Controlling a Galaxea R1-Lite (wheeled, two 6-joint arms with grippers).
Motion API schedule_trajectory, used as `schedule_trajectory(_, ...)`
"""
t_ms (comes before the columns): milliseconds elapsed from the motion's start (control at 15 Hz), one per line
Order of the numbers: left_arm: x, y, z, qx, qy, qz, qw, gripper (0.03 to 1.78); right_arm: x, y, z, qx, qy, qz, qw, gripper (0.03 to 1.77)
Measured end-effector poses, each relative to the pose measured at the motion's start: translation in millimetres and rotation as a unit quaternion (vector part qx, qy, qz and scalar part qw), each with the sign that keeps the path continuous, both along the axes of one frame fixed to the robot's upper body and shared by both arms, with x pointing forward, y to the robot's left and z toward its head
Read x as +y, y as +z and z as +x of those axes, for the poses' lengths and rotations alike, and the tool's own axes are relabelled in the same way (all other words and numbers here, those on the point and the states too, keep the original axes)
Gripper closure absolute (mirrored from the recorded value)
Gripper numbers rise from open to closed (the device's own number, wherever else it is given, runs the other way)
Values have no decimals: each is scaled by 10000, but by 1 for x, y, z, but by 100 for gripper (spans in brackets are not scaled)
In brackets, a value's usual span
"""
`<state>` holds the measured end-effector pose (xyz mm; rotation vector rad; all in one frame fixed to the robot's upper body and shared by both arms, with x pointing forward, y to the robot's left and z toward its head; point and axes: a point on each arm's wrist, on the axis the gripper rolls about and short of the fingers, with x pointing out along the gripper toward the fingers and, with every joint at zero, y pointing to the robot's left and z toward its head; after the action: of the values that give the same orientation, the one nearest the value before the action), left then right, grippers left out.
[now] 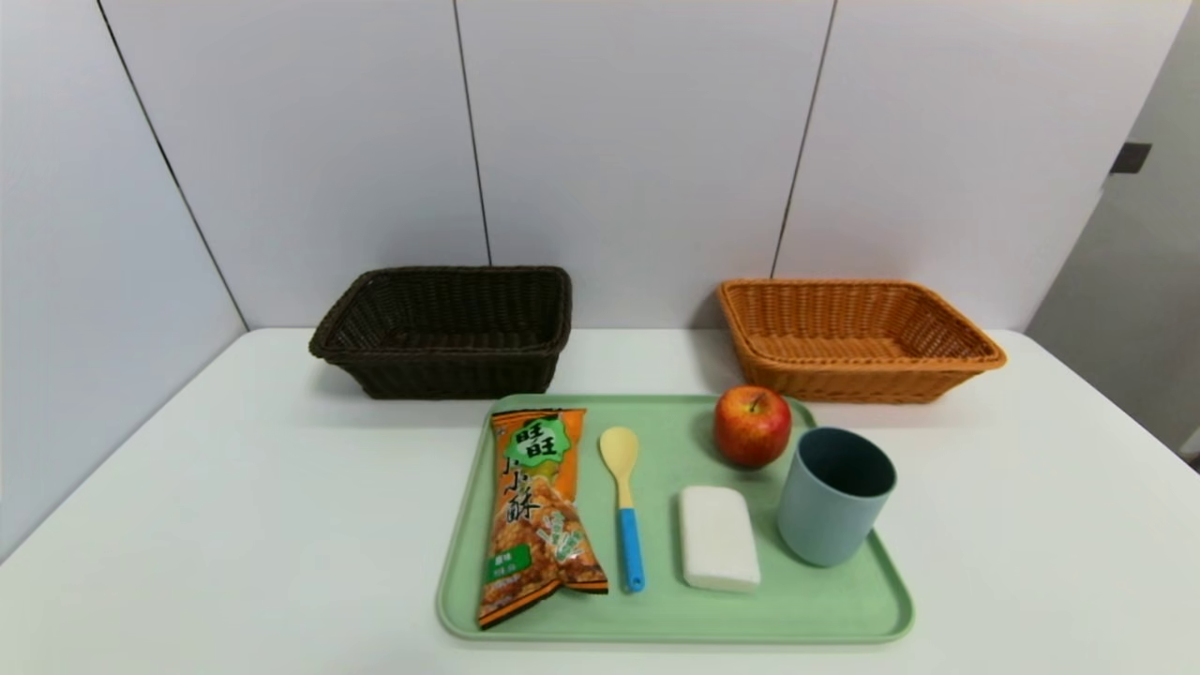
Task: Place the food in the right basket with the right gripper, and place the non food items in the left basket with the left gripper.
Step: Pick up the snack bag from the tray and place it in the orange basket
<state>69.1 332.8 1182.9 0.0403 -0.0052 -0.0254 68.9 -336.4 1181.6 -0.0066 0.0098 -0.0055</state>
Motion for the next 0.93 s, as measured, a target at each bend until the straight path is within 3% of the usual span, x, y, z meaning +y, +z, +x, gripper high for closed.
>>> schedule_trajectory(200,0,4,-2,24,-50,118,9999,12,0,2,-1,73,-4,-28,10000,9)
schedule_trajectory(333,-1,29,-9,-50,-107,134,9998,12,0,20,-5,36,57,-26,10000,9)
schedule_trajectory(467,-1,66,-15,84,-176,117,9997,12,1,56,-6,145,143,112,9997,9)
schedule_trajectory(667,-1,119,-6,617,-293,-25,9977,12,1,135,7,329,240,491,9980,9)
schedule_trajectory(933,-2,178,33,1412,-405,-585,9874,12,2,206,57,1079,293,730,9910,9)
